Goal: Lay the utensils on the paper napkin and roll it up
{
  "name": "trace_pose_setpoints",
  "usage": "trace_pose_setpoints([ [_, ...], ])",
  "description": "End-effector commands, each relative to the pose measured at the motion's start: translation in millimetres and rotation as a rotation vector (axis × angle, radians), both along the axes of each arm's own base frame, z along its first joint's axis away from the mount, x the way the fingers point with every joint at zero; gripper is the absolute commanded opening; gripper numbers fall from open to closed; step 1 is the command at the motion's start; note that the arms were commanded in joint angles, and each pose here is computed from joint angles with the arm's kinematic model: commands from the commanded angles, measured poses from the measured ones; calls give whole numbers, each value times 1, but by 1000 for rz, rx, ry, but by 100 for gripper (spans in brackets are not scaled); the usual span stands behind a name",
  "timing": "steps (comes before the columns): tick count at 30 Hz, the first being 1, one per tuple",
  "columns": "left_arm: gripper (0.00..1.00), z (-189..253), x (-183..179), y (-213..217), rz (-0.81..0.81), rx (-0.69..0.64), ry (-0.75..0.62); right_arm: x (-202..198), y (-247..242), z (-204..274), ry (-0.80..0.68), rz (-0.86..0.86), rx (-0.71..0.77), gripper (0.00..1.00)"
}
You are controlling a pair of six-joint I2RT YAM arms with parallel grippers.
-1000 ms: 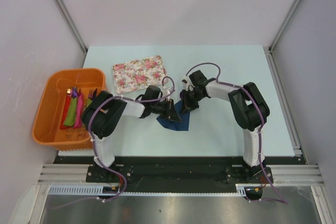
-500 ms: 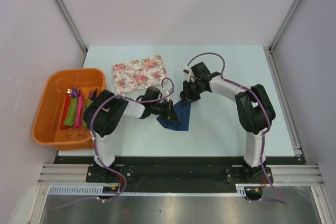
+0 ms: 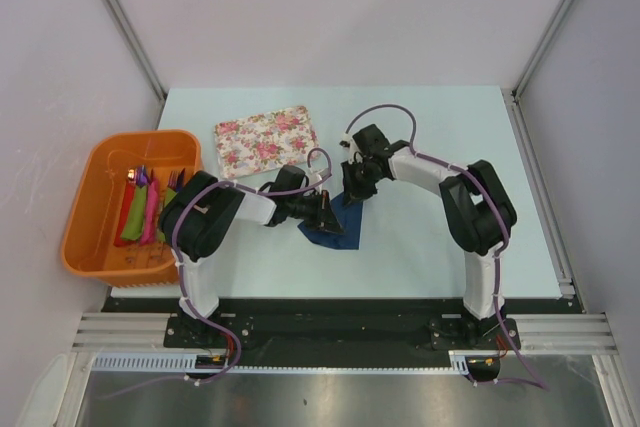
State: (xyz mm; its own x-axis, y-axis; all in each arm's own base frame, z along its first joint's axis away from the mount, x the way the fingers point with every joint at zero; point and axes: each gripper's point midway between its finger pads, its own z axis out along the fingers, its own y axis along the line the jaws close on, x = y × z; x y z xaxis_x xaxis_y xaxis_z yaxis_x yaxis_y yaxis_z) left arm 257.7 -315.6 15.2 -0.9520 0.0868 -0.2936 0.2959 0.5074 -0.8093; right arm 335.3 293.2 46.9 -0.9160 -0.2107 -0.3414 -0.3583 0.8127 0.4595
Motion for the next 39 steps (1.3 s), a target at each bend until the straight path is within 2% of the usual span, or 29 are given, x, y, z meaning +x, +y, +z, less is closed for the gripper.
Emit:
trace_pose_setpoints([
  [1,0,-18,-1,10,27,69,20,8,0,-21,-19,6,-46,8],
  [10,2,-10,1,9,27,51,0,-10,-34,-78,56,-23,-250,1],
  [19,12,39,19,-8,17,-66,-108,-22,-21,-72,65,34,-190,2],
  [23,11,35,25,-11,33,-62,-102,-23,-21,-72,72,31,-181,2],
  [28,9,13,28,-10,66,-24,-54,-20,-18,-64,72,27,-153,2],
  [32,5,-8,24,-5,78,29,1,-16,-9,-46,62,39,-107,8],
  [35,1,-20,18,3,78,73,15,1,-3,-18,20,33,-65,12],
  [39,0,-25,12,7,78,86,32,17,-2,13,-38,18,-39,13],
])
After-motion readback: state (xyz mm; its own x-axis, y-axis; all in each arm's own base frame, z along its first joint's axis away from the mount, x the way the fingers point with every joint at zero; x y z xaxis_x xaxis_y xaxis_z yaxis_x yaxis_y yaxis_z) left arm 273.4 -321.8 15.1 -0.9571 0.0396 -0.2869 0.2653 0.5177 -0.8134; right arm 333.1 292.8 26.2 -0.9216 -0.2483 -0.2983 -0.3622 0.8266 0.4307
